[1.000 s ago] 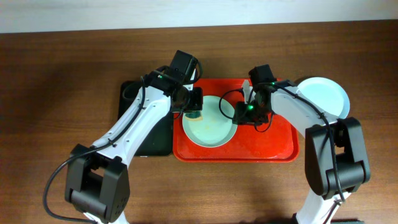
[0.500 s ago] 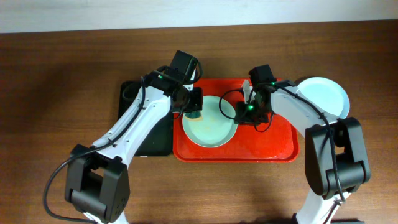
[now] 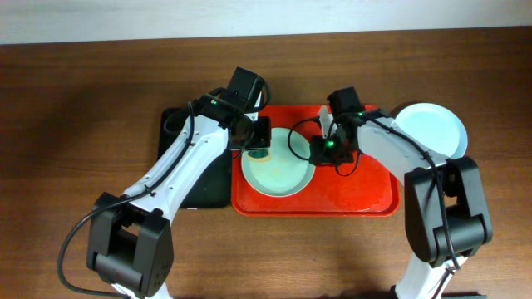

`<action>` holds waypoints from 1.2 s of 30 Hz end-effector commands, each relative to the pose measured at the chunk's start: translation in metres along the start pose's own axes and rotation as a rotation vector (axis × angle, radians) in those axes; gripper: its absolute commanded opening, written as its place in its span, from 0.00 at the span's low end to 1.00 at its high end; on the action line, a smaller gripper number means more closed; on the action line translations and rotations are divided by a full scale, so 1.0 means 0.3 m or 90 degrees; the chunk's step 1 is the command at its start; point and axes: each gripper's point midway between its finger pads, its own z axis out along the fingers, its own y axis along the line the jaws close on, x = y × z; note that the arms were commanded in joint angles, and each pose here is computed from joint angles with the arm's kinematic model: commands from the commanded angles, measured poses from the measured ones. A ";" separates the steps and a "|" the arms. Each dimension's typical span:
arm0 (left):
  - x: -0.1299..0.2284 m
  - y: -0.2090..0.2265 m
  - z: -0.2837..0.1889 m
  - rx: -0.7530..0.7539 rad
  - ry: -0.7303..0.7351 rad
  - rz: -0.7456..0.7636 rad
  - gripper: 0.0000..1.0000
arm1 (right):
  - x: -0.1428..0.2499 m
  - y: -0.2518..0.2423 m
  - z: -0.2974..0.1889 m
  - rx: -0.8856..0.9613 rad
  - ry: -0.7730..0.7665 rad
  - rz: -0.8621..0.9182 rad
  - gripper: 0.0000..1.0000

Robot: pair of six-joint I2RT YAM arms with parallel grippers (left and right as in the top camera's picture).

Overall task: Clean dirty plates on tray and stack at the side
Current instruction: 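Scrub the plate with the sponge while the right gripper holds the rim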

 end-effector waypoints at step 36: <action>0.053 0.036 0.144 -0.064 0.051 0.016 0.00 | 0.025 -0.008 0.028 0.017 0.009 -0.011 0.04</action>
